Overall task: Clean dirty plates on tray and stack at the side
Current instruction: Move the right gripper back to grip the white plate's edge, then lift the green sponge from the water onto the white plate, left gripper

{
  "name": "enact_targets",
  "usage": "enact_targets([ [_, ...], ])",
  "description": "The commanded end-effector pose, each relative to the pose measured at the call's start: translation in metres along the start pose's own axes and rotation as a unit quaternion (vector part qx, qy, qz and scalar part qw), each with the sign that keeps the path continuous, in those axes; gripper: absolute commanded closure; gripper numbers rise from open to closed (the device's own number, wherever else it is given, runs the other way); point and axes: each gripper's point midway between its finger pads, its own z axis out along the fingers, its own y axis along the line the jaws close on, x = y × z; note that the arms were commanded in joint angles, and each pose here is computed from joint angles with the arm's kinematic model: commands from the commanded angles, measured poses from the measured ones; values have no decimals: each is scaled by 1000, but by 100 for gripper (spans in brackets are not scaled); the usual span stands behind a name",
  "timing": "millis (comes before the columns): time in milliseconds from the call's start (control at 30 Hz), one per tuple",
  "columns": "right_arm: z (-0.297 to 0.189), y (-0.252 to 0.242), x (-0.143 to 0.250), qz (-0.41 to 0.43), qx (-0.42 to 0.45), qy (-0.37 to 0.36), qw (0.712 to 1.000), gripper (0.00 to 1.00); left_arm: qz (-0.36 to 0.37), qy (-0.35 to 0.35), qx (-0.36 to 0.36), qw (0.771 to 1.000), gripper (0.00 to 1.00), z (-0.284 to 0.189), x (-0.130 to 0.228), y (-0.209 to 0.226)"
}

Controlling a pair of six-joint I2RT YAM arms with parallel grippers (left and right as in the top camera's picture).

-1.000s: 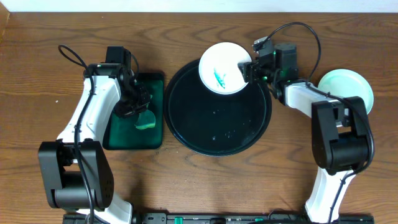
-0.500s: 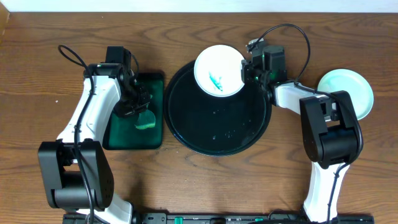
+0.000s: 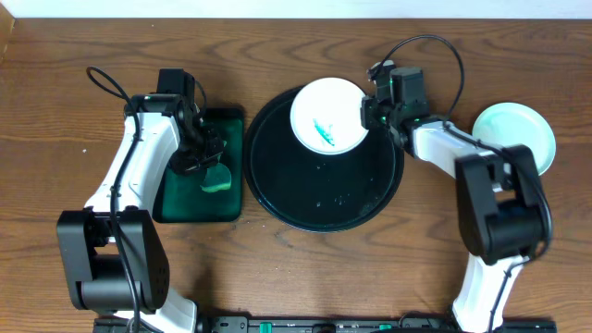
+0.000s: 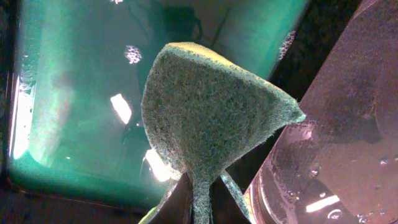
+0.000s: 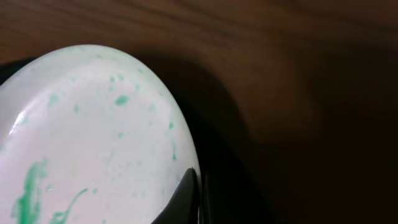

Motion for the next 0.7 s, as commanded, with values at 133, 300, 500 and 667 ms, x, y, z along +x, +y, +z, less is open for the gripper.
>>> enact_targets([
  [133,-68,-3,-11,3,61,34,998,99,4,1,-6,1000,92,1,1,3],
  [300,-69,6,47,37,65,142,987,99,4,0,-5,1000,92,1,1,3],
  [500,-45,28,78,58,59,176,981,99,7,2,1,1000,93,1,2,-1],
  [667,-32,41,94,72,56,191,977,99,40,3,35,999,93,2,6,-25],
])
